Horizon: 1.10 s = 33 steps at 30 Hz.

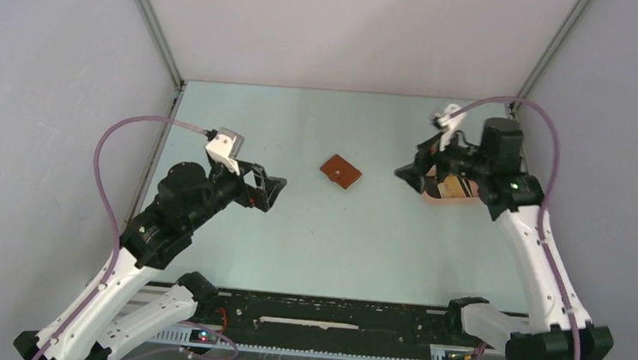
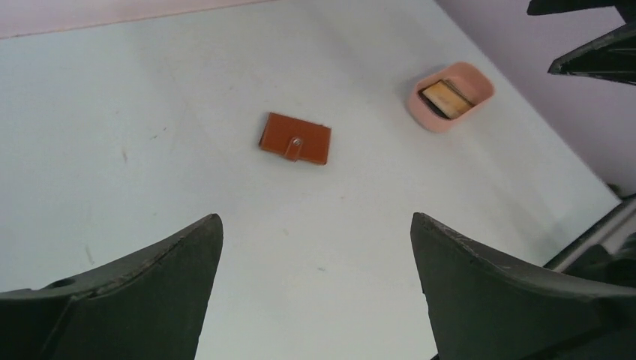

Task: Put the credit cards into the card holder
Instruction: Pick up the card holder from the center of the board.

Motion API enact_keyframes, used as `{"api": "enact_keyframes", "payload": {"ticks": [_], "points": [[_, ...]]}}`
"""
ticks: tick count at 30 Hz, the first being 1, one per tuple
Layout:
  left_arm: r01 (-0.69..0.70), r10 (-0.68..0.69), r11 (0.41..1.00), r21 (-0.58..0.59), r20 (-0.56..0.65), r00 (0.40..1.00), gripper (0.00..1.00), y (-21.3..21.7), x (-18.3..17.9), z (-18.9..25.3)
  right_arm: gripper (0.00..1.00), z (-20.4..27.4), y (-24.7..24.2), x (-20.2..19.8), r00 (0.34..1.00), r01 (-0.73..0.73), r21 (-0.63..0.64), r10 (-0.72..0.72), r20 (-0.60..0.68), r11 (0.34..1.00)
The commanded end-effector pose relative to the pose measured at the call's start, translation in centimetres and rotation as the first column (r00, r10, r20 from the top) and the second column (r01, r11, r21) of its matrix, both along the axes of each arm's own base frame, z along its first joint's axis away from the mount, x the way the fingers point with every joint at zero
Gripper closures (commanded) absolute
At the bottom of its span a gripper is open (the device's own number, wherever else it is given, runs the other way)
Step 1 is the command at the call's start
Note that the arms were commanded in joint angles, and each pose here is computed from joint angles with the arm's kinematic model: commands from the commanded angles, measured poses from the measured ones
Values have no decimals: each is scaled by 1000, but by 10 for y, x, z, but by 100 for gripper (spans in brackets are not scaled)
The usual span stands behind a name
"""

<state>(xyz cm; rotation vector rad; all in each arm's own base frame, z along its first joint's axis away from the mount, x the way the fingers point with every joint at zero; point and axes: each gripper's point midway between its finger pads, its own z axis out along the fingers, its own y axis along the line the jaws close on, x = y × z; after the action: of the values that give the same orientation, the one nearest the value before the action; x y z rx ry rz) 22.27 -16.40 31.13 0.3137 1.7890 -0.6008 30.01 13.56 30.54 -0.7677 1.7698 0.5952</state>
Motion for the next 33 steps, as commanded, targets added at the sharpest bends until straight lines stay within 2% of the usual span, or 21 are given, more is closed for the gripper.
{"api": "enact_keyframes", "payload": {"ticks": [1, 4, 6, 9, 12, 15, 18, 22, 26, 33], "points": [[-37, 40, 992, 122, -27, 999, 0, 13, 10, -46, 0, -35, 45, -6, 956, -292, -106, 291, -21, 951], [-65, 81, 980, 187, -77, 994, 0, 26, 16, -65, 1, -66, 65, 14, 942, -306, -137, 279, -185, 942], [-97, 121, 970, 221, -99, 988, 0, 34, 19, -78, 7, -76, 79, 33, 930, -291, -144, 244, -275, 946], [-79, 107, 971, 226, -115, 988, 0, 33, 17, -85, 17, -102, 102, 54, 884, -297, -134, 220, -412, 945], [-86, 114, 970, 227, -112, 987, 0, 35, 18, -85, 22, -137, 111, 93, 822, -208, -134, 99, -560, 969], [-88, 115, 971, 224, -112, 987, 0, 36, 19, -85, 29, -162, 118, 120, 733, -175, -92, 67, -677, 980], [-90, 118, 970, 227, -115, 986, 0, 37, 19, -86, 29, -192, 123, 130, 692, -178, -132, 28, -721, 975], [-81, 109, 972, 222, -118, 987, 0, 35, 20, -86, 35, -224, 121, 130, 650, -159, -190, -42, -758, 969], [-66, 95, 974, 214, -126, 987, 0, 33, 19, -87, 37, -249, 110, 134, 641, -139, -270, -121, -758, 953], [-68, 97, 974, 215, -127, 987, 0, 33, 19, -87, 37, -269, 114, 135, 626, -156, -291, -133, -768, 944]]}}
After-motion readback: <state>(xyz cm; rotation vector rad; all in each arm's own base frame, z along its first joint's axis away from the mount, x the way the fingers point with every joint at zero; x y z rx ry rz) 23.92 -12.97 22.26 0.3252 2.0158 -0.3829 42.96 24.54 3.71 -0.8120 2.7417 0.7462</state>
